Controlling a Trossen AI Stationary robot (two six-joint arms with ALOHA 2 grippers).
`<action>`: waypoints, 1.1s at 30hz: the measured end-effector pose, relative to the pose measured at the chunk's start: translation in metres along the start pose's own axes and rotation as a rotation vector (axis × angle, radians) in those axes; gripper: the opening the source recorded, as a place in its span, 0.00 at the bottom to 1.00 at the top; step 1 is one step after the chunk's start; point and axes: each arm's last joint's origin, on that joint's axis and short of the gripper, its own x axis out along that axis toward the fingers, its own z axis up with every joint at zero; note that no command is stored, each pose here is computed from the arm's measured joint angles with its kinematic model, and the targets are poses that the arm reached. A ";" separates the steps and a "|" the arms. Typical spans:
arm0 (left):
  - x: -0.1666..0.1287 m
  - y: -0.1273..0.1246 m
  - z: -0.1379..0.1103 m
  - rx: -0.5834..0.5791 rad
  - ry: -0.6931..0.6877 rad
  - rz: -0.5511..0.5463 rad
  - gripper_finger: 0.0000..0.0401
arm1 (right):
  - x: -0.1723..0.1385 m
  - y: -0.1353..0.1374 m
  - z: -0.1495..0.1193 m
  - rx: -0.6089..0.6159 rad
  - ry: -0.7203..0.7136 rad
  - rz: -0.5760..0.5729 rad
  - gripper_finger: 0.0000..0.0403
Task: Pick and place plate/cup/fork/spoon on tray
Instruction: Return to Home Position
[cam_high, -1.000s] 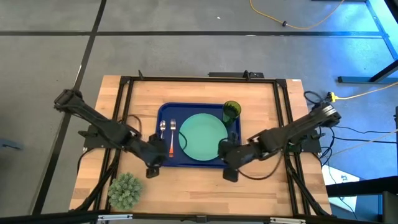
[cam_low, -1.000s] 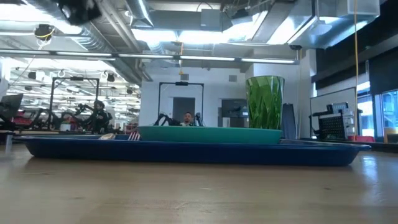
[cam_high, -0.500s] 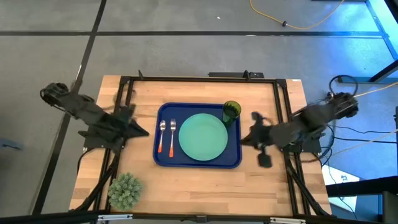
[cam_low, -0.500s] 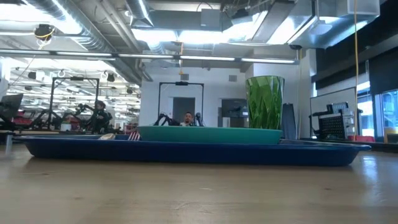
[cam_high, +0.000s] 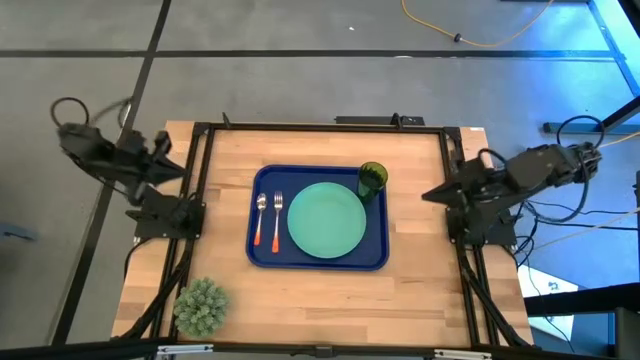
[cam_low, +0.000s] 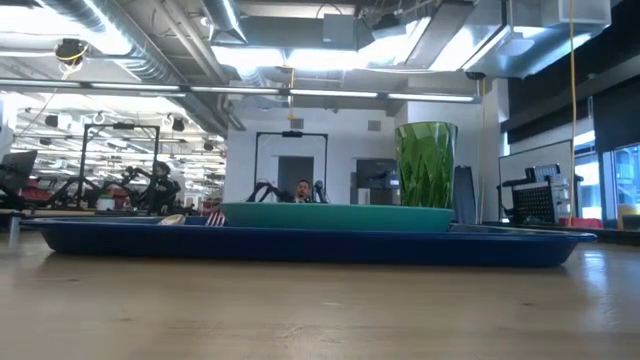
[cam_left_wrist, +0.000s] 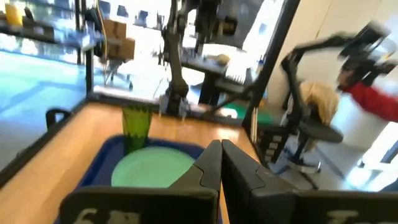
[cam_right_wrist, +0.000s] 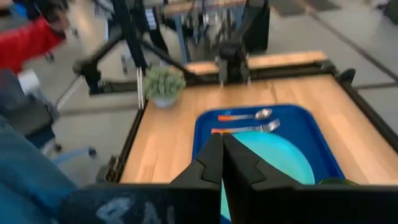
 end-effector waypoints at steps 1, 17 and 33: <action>-0.008 0.004 -0.001 -0.005 -0.025 -0.006 0.00 | -0.004 -0.003 -0.003 0.009 -0.025 0.000 0.01; -0.062 0.037 -0.022 0.036 -0.148 0.047 0.00 | -0.059 -0.045 -0.082 0.048 -0.262 0.019 0.01; -0.027 0.029 -0.046 0.056 -0.068 0.117 0.00 | -0.047 -0.059 -0.144 0.065 -0.411 0.050 0.01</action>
